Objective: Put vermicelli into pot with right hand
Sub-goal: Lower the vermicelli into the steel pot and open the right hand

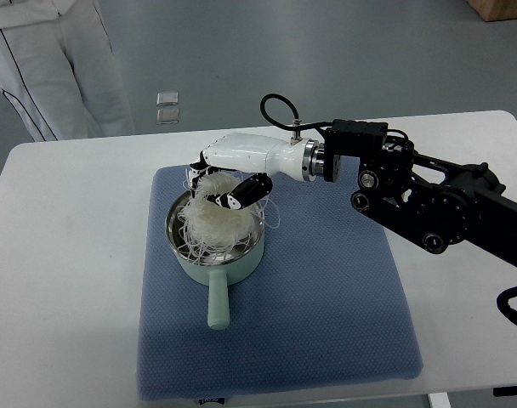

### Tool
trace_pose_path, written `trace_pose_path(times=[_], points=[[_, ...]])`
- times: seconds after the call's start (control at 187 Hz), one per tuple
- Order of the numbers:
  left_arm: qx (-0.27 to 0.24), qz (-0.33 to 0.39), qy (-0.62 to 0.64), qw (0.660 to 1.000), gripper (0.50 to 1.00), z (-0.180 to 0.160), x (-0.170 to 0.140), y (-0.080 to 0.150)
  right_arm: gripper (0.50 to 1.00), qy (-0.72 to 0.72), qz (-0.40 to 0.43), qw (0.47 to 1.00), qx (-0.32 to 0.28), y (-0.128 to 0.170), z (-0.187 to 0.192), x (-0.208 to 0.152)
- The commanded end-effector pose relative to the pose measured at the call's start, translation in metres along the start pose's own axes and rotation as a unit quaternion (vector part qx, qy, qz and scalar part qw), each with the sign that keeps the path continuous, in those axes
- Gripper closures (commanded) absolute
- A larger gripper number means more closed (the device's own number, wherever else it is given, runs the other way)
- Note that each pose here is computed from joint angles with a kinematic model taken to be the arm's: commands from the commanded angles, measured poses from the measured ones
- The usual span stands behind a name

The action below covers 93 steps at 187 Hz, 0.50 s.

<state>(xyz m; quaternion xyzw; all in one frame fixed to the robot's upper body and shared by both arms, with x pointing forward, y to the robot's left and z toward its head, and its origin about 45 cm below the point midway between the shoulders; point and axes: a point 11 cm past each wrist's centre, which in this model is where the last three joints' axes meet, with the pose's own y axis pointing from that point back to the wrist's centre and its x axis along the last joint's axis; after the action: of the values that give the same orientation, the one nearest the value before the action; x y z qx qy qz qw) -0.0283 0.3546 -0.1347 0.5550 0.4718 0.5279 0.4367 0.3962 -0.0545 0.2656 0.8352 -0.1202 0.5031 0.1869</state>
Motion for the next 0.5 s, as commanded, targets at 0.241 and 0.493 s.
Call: trace_pose_path(times=[0.241, 0.493], points=[[0.000, 0.000, 0.000, 1.000, 0.500, 0.0000, 0.0000, 0.0000, 1.000, 0.000, 0.011, 1.000, -0.007, 0.0023, 0.0053, -0.0044], [0.000, -0.001, 0.000, 1.000, 0.500, 0.0000, -0.0001, 0.0000, 0.679, -0.002, 0.024, 1.000, -0.005, 0.0029, 0.0054, -0.0027]])
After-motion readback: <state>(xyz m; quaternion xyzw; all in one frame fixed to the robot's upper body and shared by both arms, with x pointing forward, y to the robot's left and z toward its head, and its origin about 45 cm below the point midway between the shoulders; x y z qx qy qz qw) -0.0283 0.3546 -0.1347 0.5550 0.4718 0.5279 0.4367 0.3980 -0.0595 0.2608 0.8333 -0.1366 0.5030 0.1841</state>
